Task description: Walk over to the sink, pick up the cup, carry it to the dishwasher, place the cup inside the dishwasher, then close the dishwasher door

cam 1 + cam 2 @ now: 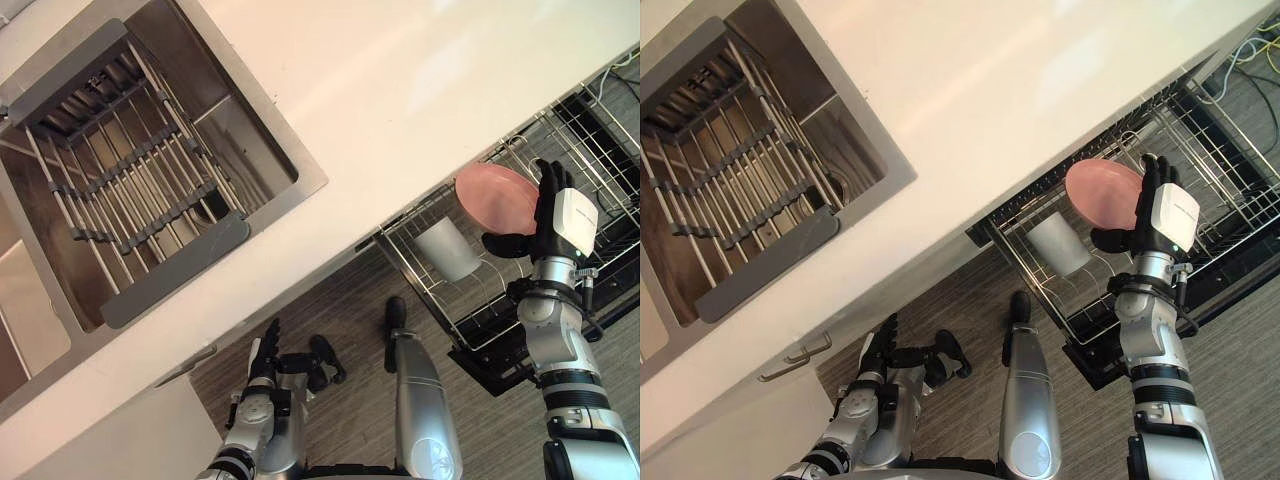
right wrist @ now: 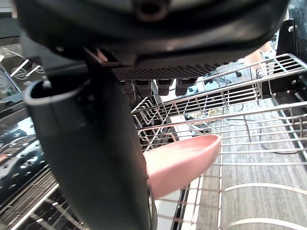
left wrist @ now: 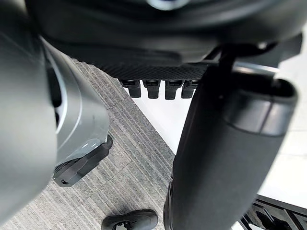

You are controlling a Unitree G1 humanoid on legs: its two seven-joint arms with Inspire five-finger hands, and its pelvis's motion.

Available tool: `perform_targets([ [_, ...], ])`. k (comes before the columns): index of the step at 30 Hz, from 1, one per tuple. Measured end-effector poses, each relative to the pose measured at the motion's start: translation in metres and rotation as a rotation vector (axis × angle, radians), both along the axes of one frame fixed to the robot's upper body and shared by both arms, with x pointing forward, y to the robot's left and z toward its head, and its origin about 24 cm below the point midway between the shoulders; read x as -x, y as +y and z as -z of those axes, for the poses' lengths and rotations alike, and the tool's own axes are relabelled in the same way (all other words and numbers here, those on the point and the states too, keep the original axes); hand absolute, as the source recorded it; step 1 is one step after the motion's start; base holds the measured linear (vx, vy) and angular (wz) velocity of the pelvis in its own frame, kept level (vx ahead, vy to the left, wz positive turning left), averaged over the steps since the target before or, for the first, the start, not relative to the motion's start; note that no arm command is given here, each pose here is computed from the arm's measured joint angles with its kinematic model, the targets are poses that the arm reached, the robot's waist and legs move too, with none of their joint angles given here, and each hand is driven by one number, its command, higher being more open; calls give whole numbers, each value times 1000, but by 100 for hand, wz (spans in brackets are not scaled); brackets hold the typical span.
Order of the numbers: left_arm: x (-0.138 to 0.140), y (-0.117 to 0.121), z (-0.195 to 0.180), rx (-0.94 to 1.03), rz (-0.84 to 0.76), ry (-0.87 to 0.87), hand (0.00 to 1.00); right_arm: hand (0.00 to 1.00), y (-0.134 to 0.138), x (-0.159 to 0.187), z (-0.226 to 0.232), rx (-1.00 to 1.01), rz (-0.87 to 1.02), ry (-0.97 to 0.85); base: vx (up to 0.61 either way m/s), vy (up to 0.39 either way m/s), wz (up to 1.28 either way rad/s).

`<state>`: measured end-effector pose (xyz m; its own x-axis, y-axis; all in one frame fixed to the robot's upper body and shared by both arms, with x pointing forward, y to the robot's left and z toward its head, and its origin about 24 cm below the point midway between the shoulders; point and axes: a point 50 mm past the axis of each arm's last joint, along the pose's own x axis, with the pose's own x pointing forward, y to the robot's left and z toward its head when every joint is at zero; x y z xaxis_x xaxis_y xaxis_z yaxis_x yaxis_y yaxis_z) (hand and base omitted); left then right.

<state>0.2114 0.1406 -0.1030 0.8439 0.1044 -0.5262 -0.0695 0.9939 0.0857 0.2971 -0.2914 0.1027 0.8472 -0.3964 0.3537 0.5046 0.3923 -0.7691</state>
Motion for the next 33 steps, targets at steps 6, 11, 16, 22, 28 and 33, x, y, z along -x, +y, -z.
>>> perform_targets([
  [6,0,4,3,-16,3,23,100,100,11,15,31,-103,-8,55,-30,-40,7],
  [11,2,14,4,-46,1,42,100,100,16,29,45,-121,-32,102,-5,-14,1],
  [16,8,28,8,-96,8,69,100,100,24,41,39,-105,-90,81,29,6,-10],
  [22,22,41,14,-127,-7,112,100,100,36,57,20,-90,-158,-23,54,22,-16],
  [28,39,46,23,-143,-11,172,100,100,33,81,12,-148,-109,-115,98,46,-19],
  [33,65,47,34,-143,-20,253,100,100,22,112,17,-254,14,-181,110,53,-11],
])
